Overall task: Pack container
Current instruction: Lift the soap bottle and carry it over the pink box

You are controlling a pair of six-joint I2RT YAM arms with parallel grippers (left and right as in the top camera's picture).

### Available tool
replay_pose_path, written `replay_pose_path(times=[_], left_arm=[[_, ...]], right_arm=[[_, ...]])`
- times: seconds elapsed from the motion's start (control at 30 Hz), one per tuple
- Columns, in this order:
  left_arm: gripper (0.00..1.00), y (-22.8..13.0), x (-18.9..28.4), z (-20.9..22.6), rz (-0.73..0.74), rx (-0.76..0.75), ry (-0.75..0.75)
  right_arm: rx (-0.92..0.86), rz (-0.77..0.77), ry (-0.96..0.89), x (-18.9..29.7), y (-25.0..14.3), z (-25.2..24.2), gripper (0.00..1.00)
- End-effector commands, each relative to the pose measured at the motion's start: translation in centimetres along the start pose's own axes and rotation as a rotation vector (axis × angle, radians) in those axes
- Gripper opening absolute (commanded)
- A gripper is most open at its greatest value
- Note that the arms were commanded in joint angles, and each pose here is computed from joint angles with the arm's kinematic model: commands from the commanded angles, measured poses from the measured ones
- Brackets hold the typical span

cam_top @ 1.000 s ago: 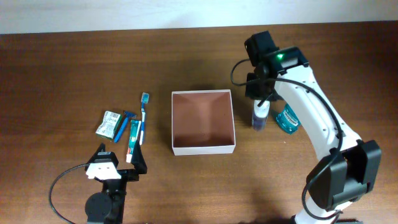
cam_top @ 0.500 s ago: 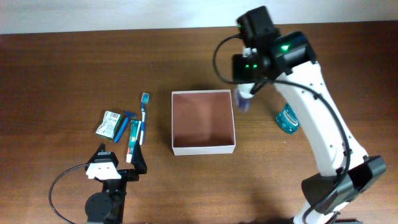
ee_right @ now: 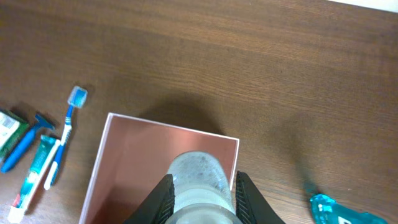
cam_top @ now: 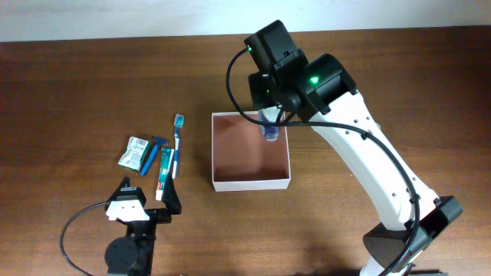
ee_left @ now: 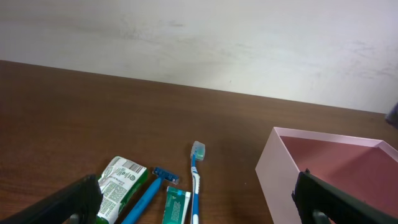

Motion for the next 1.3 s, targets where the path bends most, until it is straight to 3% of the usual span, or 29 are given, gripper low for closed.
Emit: replay_pose_path(times=[0.0,0.63,1.27], left_arm=[[0.99,-0.1,0.0,0.1,-0.006,-0.016,0.008],[1.00,-0.1,0.0,0.1,-0.006,-0.016,0.008],[0.99,-0.1,0.0,0.1,-0.006,-0.016,0.008]], right_arm=[[-0.059,-0.078,-0.013,1.5,1.0,0.0,0.24],[-0.080,0.001,-0.076,-5.0,0.4,1.0,0.25],[-0.158,0.075,-0.161,-9.4,-1.4,-1.0,0.25]])
Point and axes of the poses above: each gripper's point midway between its finger pads, its own x axis back along the fingers, its own z axis along the line the jaws close on, y = z × x, the point moved 9 cm from there along x, back along the fingers, and after that the axes turned 3 degrees about x, right-handed, at the moved point
